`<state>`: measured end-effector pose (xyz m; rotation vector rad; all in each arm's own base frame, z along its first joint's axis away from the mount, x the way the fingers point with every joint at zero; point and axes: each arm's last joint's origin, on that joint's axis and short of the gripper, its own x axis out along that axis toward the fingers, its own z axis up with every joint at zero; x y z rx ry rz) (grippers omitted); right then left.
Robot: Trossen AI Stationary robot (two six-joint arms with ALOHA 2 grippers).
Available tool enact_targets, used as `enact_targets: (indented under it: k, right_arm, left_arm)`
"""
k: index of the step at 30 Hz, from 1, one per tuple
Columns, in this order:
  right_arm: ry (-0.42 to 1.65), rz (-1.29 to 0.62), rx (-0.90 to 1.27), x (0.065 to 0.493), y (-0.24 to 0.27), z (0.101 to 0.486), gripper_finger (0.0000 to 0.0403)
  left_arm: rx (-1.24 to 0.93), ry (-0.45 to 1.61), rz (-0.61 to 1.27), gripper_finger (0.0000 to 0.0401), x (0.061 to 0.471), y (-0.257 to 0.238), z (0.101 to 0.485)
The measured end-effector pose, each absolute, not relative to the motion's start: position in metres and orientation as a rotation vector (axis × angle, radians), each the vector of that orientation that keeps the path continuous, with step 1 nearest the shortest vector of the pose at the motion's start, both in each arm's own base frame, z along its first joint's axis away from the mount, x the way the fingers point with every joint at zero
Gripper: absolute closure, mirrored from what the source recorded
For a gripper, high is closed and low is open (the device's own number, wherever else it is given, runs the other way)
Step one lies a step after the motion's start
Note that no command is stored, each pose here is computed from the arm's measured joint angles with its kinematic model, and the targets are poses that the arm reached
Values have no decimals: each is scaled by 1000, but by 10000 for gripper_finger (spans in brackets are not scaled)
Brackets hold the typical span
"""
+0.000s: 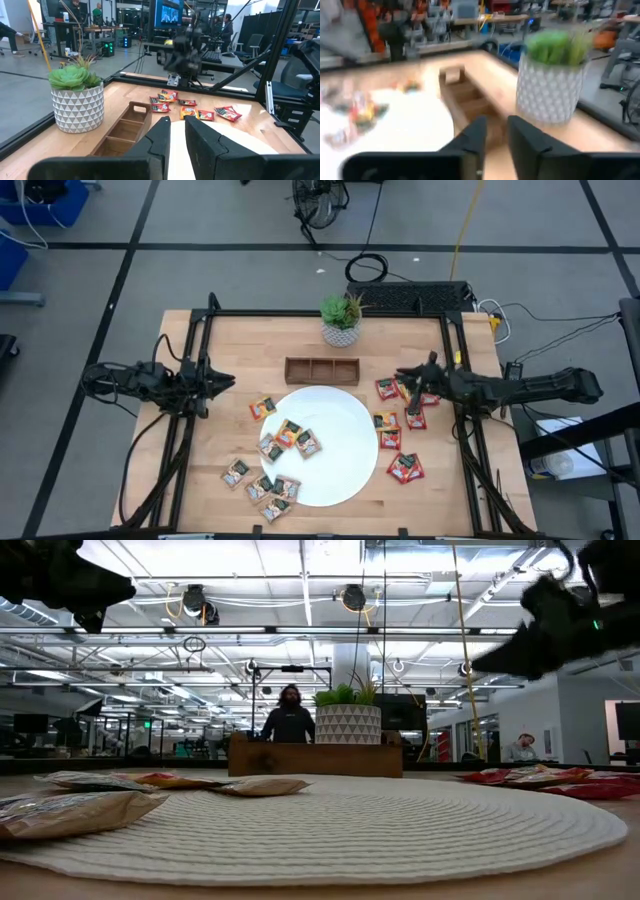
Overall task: Pick & Place Tea
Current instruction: Put the mango tea bag into the wooden organizer
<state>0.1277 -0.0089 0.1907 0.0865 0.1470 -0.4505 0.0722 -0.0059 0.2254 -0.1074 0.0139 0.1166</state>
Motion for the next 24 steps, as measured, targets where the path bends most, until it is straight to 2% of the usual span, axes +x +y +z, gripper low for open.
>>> enact_targets:
  k: [2, 5, 9, 12, 17, 24]
  right_arm:
    - [234, -529, 84, 136, -10, 207, 280]
    - [505, -631, 79, 149, -12, 213, 216]
    - [877, -685, 306, 165, -19, 228, 165]
    - [1185, -739, 393, 168, -24, 211, 151]
    - [1401, -812, 492, 164, -36, 186, 145]
    - [1397, -851, 601, 152, -53, 164, 148]
  left_arm:
    - [-108, 13, 116, 339, 72, -6, 225]
    - [-108, 13, 116, 339, 72, -6, 225]
    - [-107, 15, 116, 339, 72, -6, 225]
    - [-107, 14, 116, 339, 72, -6, 225]
    - [-108, 13, 116, 339, 72, -6, 225]
    - [-107, 14, 116, 339, 72, -6, 225]
